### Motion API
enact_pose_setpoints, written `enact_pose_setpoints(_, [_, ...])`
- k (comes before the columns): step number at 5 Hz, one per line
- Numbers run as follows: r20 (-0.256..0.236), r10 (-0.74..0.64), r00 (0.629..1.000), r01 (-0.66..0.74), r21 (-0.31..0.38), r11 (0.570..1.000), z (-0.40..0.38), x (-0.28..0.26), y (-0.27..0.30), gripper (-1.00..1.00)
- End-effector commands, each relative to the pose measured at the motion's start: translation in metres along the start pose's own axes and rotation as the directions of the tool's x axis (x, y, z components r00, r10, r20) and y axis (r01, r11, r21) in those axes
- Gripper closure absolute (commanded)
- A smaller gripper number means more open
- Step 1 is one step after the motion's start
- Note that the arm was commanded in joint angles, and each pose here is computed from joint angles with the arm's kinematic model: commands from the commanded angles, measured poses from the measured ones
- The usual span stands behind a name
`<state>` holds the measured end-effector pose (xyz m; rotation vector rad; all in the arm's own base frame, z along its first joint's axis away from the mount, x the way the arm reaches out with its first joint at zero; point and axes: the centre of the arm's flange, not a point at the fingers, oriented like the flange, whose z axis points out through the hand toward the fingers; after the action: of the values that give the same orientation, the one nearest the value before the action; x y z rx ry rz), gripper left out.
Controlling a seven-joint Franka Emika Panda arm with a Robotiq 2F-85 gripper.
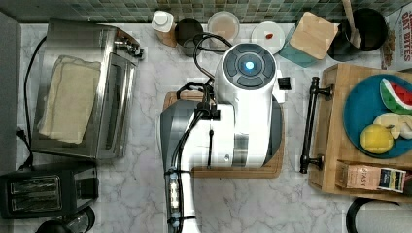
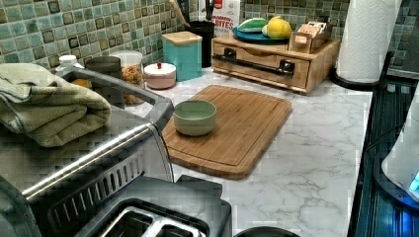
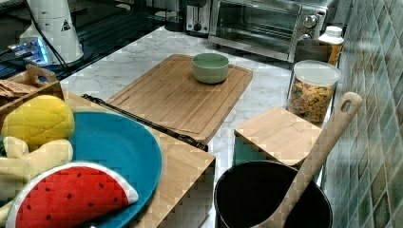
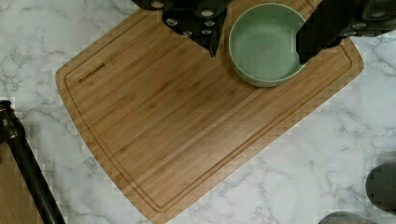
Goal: Open the drawer.
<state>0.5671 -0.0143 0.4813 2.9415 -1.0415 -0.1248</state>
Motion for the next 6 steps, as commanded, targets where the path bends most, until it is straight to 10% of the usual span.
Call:
enact_pose_setpoints(1, [-0.049, -0.08, 0.996, 0.08, 0.01, 0.997, 0.016, 0.001, 0.014, -1.0])
enact_pose_setpoints(3, [-0.13, -0.296, 0.946, 0.292, -0.048, 0.955, 0.047, 0.02, 0.057, -1.0])
enact_pose_setpoints(6, [-0.127, -0.478, 0.869, 0.467, -0.105, 0.878, 0.063, 0.069, 0.121, -1.0])
